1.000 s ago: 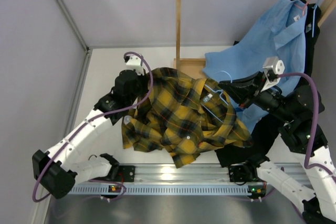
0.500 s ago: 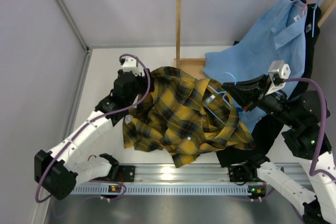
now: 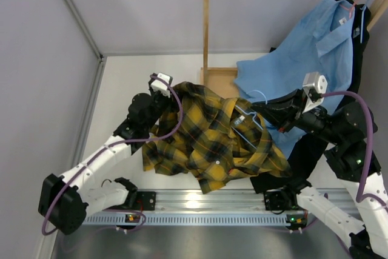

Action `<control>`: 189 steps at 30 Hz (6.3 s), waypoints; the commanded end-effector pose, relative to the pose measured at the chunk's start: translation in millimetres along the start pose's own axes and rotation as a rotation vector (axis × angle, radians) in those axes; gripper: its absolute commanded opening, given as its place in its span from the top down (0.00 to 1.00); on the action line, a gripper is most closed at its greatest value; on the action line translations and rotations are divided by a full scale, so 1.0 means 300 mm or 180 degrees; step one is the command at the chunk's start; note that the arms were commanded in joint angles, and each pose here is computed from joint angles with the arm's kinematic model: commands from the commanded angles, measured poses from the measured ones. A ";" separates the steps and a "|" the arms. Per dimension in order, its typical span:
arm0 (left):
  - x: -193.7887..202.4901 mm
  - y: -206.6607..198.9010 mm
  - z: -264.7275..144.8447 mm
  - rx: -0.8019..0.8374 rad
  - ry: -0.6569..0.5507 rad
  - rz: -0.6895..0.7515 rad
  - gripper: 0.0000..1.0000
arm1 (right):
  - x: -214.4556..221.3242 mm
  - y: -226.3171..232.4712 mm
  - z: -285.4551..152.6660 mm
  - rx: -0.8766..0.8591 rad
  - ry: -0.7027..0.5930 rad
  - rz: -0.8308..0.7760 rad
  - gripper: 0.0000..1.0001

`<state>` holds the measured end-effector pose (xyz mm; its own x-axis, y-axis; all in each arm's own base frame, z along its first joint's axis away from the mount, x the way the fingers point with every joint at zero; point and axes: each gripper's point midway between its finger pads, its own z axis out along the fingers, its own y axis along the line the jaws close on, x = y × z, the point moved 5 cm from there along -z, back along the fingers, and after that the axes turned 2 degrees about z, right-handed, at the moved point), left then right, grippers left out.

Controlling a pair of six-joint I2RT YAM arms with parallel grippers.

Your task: Place the shirt on the hanger

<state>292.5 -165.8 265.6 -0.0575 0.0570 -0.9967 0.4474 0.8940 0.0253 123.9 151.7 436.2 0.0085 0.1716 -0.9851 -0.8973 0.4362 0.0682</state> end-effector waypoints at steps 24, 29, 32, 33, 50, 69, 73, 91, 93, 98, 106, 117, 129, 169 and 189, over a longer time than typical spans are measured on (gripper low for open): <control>0.101 0.159 0.053 -0.1562 0.0232 -0.0822 1.00 | -0.053 -0.070 -0.041 0.0759 -0.0260 0.0007 1.00; 0.064 0.126 0.061 -0.1275 0.0218 -0.0860 1.00 | -0.050 -0.075 -0.026 0.0718 -0.0219 0.0013 1.00; -0.005 0.095 0.040 -0.0972 0.0084 -0.0884 0.32 | -0.033 -0.091 -0.008 0.0717 -0.0147 0.0022 1.00; -0.026 0.084 0.029 -0.0873 0.0051 -0.0878 0.02 | -0.031 -0.095 -0.007 0.0737 -0.0144 0.0010 1.00; -0.462 -0.413 -0.259 0.4328 -0.0554 0.0374 0.02 | 0.055 0.083 -0.053 -0.0561 0.0188 -0.0252 1.00; -0.330 -0.537 -0.223 0.5246 0.0277 -0.0285 0.19 | 0.036 0.084 -0.015 -0.0833 0.0286 -0.0263 1.00; -0.302 -0.541 -0.201 0.5165 0.0359 -0.0347 0.41 | 0.030 0.069 -0.001 -0.0776 0.0305 -0.0247 1.00; -0.370 -0.500 -0.275 0.5299 -0.0098 0.0026 1.00 | 0.055 0.040 -0.060 -0.0177 0.0310 -0.0225 0.32; -0.384 -0.490 -0.284 0.5348 -0.0106 0.0027 1.00 | 0.069 0.058 -0.119 -0.0065 0.0334 -0.0374 0.34; -0.406 -0.482 -0.304 0.5484 -0.0132 0.0049 1.00 | 0.150 0.129 -0.236 -0.0180 0.0783 -0.0384 0.41; -0.441 -0.476 -0.333 0.5653 -0.0183 0.0105 1.00 | 0.229 0.122 -0.243 -0.0281 0.1338 -0.0254 0.45; -0.438 -0.477 -0.332 0.5718 -0.0112 0.0052 1.00 | 0.254 0.121 -0.159 -0.0734 0.1330 -0.0281 0.52; -0.441 -0.485 -0.349 0.5819 -0.0184 0.0117 1.00 | 0.233 0.083 -0.113 -0.0473 0.0989 -0.0334 0.83; -0.371 0.046 -0.511 -0.0275 -0.0186 -0.0540 0.02 | -0.639 -0.131 -0.414 0.3048 -0.0784 -0.0584 1.00; -0.013 -0.045 -0.492 0.0314 0.0556 -0.0422 0.02 | -0.150 -0.212 -0.146 0.2550 -0.0490 -0.0197 1.00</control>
<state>159.1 -110.0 277.0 -0.2863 0.0540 -0.9566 0.4864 0.8684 -0.0965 157.5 74.0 444.1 0.0348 0.0186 -0.9992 -0.3123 0.9499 0.0068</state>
